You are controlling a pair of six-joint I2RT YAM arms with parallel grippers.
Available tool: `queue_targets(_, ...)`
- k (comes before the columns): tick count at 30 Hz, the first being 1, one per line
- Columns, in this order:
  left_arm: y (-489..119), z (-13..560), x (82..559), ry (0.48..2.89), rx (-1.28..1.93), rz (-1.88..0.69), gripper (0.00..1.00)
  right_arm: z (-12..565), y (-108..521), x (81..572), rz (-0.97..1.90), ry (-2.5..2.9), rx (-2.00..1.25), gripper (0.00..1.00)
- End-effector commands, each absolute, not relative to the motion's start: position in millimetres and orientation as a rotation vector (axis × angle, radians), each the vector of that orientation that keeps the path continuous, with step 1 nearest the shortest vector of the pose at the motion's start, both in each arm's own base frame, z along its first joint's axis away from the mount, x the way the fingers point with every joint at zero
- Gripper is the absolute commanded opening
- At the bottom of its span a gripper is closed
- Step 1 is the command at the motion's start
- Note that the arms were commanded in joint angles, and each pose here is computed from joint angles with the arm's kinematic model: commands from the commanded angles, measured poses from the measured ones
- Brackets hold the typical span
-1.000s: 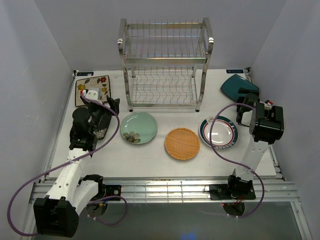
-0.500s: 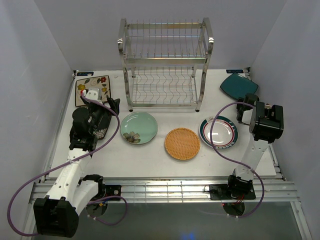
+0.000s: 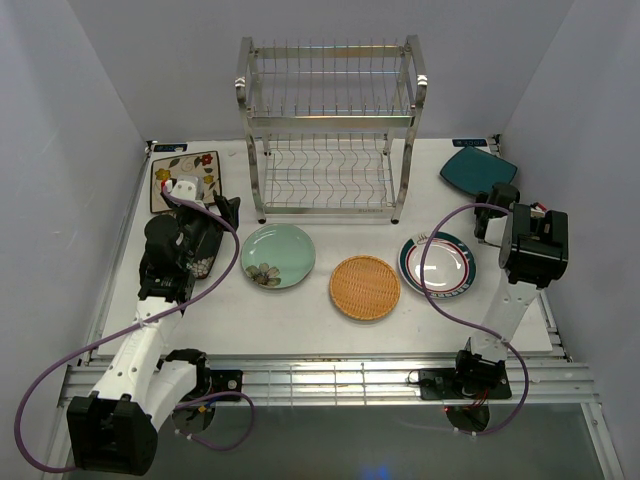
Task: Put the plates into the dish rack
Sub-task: Pick up the plate from the corner of the board.
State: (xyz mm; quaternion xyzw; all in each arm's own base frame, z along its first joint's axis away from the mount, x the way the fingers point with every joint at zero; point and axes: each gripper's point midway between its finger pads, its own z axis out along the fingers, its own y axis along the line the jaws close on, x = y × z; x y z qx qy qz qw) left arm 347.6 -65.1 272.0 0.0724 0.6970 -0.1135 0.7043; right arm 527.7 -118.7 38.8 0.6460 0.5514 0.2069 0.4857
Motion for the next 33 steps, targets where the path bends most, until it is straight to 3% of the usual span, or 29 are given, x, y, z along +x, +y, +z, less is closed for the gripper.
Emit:
queue_targets(1,-64.9,281.0,342.9,1.514,0.174,-0.249,0.98,13.5,-116.0,501.0,0.351,1.496,1.567,0.08)
queue_targets(33,-64.8,285.2,338.4,1.497,0.175,-0.251,0.98,88.6,-74.7,492.3,0.545,1.582,1.177,0.08)
